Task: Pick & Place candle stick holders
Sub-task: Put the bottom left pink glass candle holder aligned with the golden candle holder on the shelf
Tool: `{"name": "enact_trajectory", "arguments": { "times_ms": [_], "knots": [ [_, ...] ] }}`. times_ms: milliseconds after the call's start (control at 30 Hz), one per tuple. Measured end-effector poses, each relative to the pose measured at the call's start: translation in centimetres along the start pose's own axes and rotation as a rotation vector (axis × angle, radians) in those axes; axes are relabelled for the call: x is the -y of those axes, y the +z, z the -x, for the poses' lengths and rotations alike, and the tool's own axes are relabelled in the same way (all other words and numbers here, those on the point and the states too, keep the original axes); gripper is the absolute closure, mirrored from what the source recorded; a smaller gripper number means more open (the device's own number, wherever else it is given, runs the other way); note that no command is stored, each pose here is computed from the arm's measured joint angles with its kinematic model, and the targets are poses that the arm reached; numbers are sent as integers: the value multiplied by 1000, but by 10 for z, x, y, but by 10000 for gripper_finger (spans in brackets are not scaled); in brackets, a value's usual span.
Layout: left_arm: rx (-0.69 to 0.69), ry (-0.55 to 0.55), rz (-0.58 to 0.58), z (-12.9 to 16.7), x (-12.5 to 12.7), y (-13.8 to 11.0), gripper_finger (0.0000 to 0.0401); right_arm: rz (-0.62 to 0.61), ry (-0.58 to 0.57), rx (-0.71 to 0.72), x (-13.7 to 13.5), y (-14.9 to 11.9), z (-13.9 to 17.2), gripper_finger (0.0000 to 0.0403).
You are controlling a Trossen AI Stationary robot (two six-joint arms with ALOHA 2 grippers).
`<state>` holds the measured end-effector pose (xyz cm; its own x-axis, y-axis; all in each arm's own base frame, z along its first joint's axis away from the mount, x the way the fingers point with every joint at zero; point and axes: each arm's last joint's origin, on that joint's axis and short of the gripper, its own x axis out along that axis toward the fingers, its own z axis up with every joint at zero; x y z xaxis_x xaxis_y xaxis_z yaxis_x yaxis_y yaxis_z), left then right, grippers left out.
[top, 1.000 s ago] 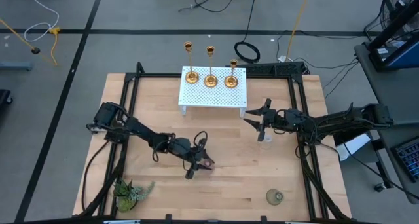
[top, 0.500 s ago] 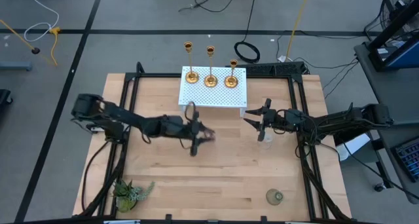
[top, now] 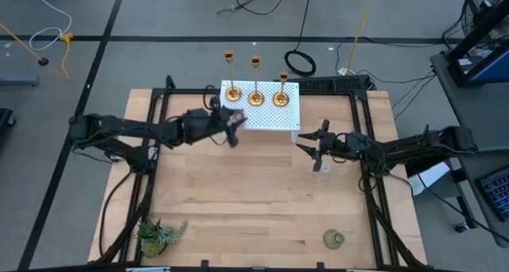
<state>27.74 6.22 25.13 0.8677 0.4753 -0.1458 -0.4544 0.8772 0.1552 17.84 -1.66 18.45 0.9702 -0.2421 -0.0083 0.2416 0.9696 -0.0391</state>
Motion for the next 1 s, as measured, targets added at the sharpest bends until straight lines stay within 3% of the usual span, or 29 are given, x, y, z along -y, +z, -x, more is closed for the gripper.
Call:
{"name": "enact_trajectory", "arguments": {
  "times_ms": [200,367,600,800,1000],
  "knots": [
    [-68,85,17,-6,-25,-9,245,0,0,0,0,0,0,248],
    [-70,67,-2,-9,-38,-10,251,0,0,0,0,0,0,248],
    [-140,98,1,-11,-51,-19,207,-29,7,0,0,0,0,248],
    [-196,105,-12,-12,-55,-26,172,1,176,3,-5,0,0,248],
    [-202,99,-27,-11,-53,-26,141,2,248,5,-7,0,1,240]
  ]
}}
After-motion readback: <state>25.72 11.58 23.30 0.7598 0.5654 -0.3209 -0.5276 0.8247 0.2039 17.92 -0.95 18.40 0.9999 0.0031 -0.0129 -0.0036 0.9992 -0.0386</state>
